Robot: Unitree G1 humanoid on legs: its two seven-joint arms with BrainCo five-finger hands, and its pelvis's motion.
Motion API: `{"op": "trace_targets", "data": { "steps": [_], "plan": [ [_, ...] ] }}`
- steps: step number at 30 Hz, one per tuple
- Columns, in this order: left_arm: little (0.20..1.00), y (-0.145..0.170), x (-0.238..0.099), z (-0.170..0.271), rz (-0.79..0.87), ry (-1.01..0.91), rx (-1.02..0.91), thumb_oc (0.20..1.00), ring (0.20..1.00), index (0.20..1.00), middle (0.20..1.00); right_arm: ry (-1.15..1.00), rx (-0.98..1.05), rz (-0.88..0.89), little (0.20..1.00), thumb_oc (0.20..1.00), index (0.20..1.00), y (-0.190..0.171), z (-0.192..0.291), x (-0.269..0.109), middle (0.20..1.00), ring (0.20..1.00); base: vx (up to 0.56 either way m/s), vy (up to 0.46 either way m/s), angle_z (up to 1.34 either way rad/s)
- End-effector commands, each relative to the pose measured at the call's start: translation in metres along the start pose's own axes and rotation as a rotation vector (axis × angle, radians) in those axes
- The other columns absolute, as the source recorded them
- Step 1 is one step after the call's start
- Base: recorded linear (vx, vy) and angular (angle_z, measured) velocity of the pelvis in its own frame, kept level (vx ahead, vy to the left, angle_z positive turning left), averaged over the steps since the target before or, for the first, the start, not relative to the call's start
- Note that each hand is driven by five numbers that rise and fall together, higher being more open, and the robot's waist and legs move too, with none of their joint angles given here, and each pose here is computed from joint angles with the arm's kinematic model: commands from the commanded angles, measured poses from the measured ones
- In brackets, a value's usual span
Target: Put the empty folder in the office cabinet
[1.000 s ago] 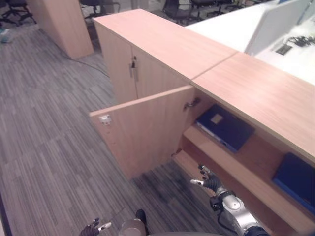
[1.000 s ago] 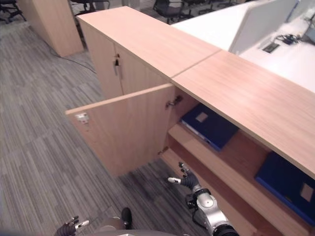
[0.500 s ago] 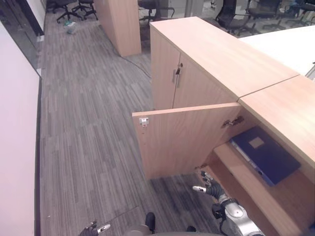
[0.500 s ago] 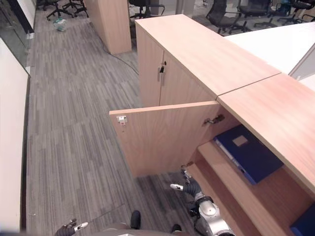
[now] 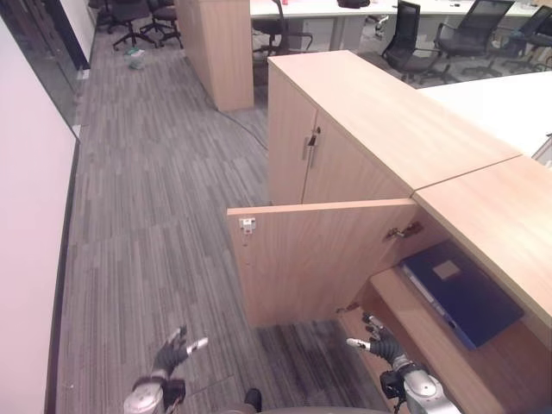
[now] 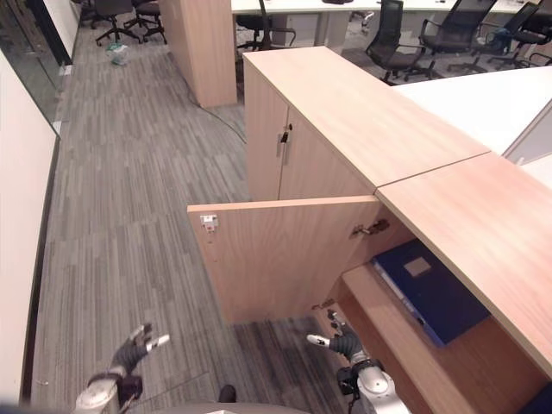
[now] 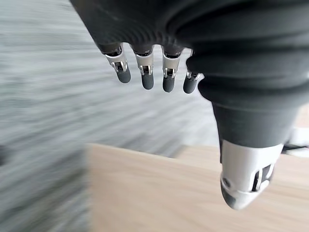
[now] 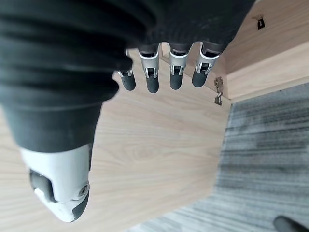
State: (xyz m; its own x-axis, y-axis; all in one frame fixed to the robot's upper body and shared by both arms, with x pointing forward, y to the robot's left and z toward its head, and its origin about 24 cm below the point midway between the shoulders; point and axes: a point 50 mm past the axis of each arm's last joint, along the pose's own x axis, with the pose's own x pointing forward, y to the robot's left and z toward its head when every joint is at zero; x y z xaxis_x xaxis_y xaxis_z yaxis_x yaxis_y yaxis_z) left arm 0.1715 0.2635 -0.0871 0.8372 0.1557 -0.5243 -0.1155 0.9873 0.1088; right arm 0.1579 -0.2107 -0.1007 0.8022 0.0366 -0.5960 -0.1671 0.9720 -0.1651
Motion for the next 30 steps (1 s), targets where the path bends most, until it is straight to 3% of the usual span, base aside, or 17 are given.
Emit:
{"op": "trace_targets", "data": {
  "steps": [1, 7, 13, 21, 30],
  "plan": [
    [1.000, 0.014, 0.021, 0.050, 0.046, -0.180, -0.006, 1.000, 1.000, 1.000, 1.000, -0.119, -0.032, -0.005, 1.000, 1.000, 1.000, -0.010, 0.028, 0.007, 1.000, 1.000, 0.00, 0.031, -0.14],
    [1.000, 0.034, 0.036, 0.117, 0.076, -0.353, 0.025, 1.000, 1.000, 1.000, 1.000, -0.084, -0.058, 0.037, 1.000, 1.000, 1.000, -0.008, 0.022, 0.005, 1.000, 1.000, 0.01, 0.031, -0.32],
    [1.000, 0.035, 0.043, 0.150, 0.047, -0.420, 0.056, 1.000, 1.000, 1.000, 1.000, 0.018, -0.050, 0.055, 1.000, 1.000, 1.000, -0.006, -0.004, -0.003, 1.000, 1.000, 0.01, 0.016, -0.16],
    [1.000, 0.012, 0.052, 0.171, -0.046, -0.453, 0.075, 1.000, 1.000, 1.000, 1.000, 0.079, -0.037, 0.036, 1.000, 1.000, 1.000, -0.007, -0.015, -0.002, 1.000, 1.000, 0.01, 0.008, -0.04],
    [1.000, -0.037, 0.053, 0.171, -0.197, -0.481, 0.029, 1.000, 1.000, 1.000, 1.000, 0.096, -0.026, 0.008, 1.000, 1.000, 1.000, -0.008, -0.014, 0.002, 1.000, 1.000, 0.00, 0.006, -0.05]
  ]
}}
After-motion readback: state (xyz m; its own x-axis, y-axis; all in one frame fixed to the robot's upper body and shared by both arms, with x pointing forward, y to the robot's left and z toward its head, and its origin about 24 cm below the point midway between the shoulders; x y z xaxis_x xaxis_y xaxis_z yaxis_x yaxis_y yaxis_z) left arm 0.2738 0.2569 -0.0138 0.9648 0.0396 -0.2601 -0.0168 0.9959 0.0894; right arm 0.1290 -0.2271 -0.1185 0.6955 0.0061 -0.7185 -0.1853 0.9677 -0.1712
